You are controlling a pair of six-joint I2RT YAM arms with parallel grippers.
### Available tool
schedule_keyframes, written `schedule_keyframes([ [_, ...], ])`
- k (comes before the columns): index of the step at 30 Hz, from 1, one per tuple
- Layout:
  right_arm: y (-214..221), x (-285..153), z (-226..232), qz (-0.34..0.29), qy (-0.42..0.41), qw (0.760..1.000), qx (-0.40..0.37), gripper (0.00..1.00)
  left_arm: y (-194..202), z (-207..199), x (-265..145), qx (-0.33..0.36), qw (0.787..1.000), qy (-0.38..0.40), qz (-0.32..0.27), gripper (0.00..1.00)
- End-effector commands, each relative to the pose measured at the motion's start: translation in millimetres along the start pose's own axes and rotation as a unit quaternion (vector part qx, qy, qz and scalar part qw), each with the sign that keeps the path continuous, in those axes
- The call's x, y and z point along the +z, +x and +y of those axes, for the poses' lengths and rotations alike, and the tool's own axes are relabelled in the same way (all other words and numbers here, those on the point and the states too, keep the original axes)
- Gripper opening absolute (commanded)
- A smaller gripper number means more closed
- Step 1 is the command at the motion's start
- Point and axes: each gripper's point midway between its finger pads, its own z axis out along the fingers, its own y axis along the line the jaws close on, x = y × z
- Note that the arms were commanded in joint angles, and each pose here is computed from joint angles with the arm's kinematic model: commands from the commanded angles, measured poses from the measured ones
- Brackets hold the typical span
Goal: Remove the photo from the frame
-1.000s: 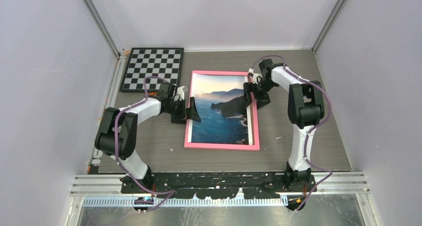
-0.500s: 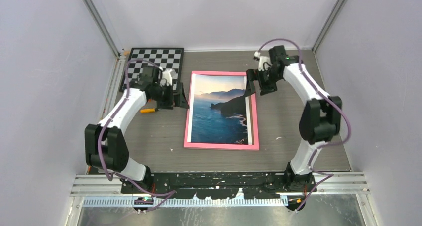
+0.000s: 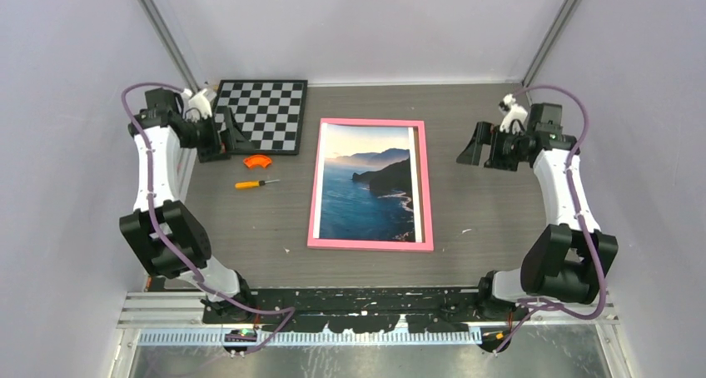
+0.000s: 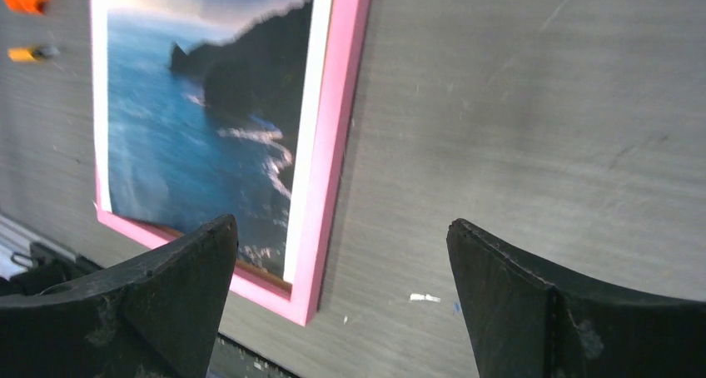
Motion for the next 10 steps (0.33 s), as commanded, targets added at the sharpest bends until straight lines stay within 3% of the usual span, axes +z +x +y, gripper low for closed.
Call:
schedule_keyframes([
  [1, 20, 10, -13, 0.002, 0.011, 1.0, -0.024, 1.0, 35, 6, 8, -0.024, 0.999, 0.009, 0.019, 1.0],
  [10, 30, 19, -19, -0.006, 0.015, 1.0, -0.014, 1.0, 60, 26, 24, -0.041, 0.999, -0.019, 0.023, 1.0],
])
